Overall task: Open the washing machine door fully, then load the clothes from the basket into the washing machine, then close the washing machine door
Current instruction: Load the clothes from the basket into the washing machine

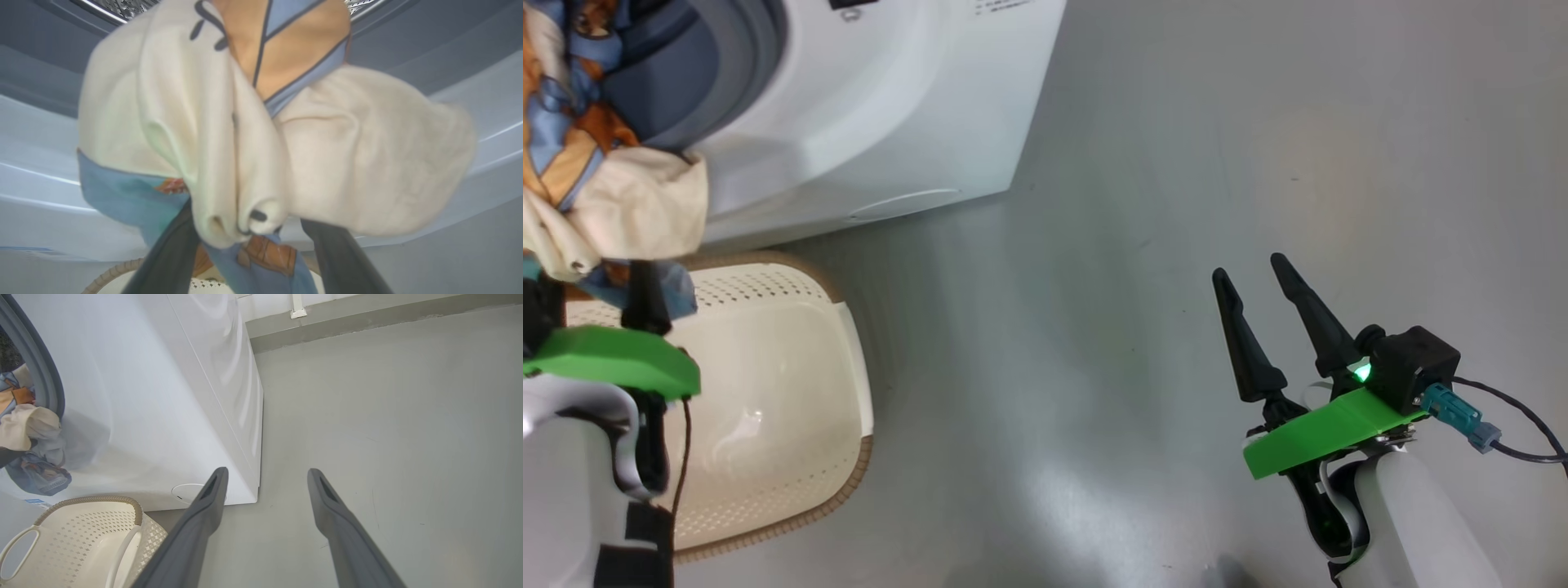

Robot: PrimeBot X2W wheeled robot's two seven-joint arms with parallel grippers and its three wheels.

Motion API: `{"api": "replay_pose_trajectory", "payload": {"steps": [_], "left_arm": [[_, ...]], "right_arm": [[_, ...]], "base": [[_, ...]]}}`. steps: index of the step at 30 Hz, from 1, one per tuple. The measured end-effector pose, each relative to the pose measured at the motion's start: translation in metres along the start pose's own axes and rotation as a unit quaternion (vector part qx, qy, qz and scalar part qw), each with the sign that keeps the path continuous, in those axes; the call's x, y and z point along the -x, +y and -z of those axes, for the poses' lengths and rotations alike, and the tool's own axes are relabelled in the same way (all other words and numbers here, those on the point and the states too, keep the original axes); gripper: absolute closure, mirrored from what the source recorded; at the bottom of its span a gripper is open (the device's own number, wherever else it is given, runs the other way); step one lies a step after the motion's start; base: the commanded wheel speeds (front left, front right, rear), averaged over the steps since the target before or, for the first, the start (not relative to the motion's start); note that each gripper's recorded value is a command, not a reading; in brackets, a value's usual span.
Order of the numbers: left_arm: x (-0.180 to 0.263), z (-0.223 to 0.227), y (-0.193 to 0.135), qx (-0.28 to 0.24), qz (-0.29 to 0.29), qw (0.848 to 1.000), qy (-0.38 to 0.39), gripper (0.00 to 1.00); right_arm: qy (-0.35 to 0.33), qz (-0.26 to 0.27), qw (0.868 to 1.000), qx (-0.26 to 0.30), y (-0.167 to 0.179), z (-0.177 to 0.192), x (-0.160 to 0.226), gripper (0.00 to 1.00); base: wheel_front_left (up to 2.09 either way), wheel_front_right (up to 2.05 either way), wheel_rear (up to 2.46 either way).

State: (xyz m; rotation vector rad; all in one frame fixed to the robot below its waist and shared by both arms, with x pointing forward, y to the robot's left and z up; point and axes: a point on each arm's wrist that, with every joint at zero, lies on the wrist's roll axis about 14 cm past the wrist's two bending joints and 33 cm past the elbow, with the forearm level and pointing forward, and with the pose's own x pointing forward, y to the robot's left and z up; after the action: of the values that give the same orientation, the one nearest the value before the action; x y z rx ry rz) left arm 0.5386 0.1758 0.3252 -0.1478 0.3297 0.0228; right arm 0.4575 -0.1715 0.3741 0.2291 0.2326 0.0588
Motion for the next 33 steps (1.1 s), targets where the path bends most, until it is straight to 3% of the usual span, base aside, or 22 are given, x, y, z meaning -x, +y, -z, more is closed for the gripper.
{"api": "replay_pose_trajectory", "payload": {"steps": [1,2,12,19,33], "left_arm": [[-0.002,0.0,-0.001,0.0,0.001,1.0,-0.002,0.84],[-0.004,0.0,-0.002,0.002,0.002,1.0,-0.003,1.0],[-0.008,-0.01,-0.006,0.011,0.005,1.0,-0.028,1.0],[-0.001,-0.055,-0.008,0.009,0.013,0.996,-0.093,1.0],[-0.018,-0.114,-0.019,-0.044,0.045,0.988,-0.138,1.0]], "right_arm": [[0.001,0.002,1.0,-0.002,-0.001,0.001,0.0,0.0],[0.002,0.004,1.0,-0.004,-0.002,0.001,0.001,0.0],[0.0,0.012,1.0,-0.01,-0.007,0.0,0.002,0.0],[-0.011,0.007,1.0,-0.012,-0.003,-0.009,0.001,0.0],[-0.017,0.009,1.0,-0.014,-0.003,-0.015,0.005,0.0]], "base": [[0.0,0.0,0.0],[0.0,0.0,0.0],[0.0,0.0,0.0],[0.0,0.0,0.0],[0.0,0.0,0.0]]}}
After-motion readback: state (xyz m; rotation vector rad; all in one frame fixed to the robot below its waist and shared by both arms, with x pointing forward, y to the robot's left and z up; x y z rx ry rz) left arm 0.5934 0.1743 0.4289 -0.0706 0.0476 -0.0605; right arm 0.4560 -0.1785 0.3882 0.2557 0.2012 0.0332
